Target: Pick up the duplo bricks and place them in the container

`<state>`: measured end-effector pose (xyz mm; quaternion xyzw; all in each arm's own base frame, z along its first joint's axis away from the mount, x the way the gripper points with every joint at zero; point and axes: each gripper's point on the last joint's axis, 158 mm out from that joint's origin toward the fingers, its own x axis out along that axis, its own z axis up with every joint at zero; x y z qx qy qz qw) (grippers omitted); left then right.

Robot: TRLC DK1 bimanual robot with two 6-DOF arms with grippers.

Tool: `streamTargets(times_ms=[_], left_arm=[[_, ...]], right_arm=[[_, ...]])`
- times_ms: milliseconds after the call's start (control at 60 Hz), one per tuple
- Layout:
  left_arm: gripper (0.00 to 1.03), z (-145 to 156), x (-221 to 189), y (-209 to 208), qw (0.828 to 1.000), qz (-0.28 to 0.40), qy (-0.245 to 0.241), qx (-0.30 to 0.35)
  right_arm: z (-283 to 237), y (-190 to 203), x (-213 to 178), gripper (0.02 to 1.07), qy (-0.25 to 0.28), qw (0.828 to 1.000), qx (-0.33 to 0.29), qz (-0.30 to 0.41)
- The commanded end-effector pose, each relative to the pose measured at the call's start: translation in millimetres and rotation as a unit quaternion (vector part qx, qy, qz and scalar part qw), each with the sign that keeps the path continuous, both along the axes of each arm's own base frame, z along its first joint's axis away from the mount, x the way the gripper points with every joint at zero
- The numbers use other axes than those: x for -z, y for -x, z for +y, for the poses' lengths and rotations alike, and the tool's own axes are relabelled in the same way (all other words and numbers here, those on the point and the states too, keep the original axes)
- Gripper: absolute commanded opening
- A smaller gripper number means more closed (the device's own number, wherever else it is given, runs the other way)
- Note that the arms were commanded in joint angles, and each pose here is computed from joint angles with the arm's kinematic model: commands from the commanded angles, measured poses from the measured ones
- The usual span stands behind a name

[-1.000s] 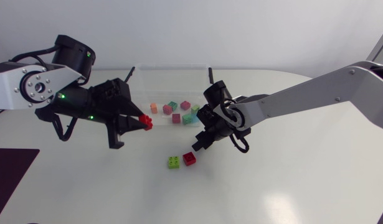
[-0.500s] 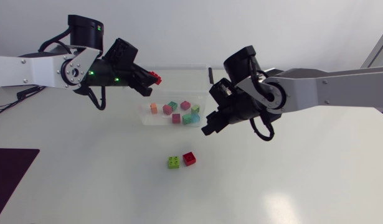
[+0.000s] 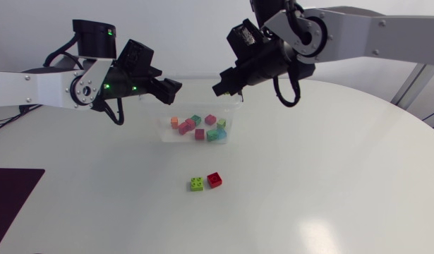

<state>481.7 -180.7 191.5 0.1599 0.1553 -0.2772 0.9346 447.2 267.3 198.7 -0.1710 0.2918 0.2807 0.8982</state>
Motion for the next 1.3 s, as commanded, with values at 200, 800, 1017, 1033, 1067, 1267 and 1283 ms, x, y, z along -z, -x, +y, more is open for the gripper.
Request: streamTargets(times_ms=[200,800,1017,1033,1067,1267,1283], left_arm=[[0.94,-12.8,38.2,94.7,0.992,0.050,-0.049,0.104],[0.95,-62.2,177.4,178.7,0.894,0.219,-0.230,0.317],[0.95,-67.7,194.9,178.7,0.874,0.239,-0.256,0.337],[0.94,-67.7,197.0,179.4,0.872,0.242,-0.258,0.339],[0.94,-67.4,199.5,178.8,0.870,0.244,-0.262,0.338],[0.90,-68.6,213.1,176.5,0.857,0.258,-0.284,0.345],[0.90,-68.6,213.1,176.5,0.857,0.258,-0.284,0.345]], right_arm=[[38.5,-69.8,31.1,0.20,0.006,1.000,0.007,0.006],[35.1,-118.5,30.6,0.94,0.009,0.999,0.025,0.022],[27.9,-63.7,-15.2,0.94,-0.009,1.000,0.003,0.000],[26.5,-59.4,-18.8,0.94,-0.012,1.000,0.001,-0.002],[23.9,-50.7,-22.9,0.94,-0.016,1.000,-0.002,-0.004],[-13.9,2.4,-4.1,0.94,-0.011,1.000,-0.003,0.012],[-13.9,2.4,-4.1,0.94,-0.011,1.000,-0.003,0.012]])
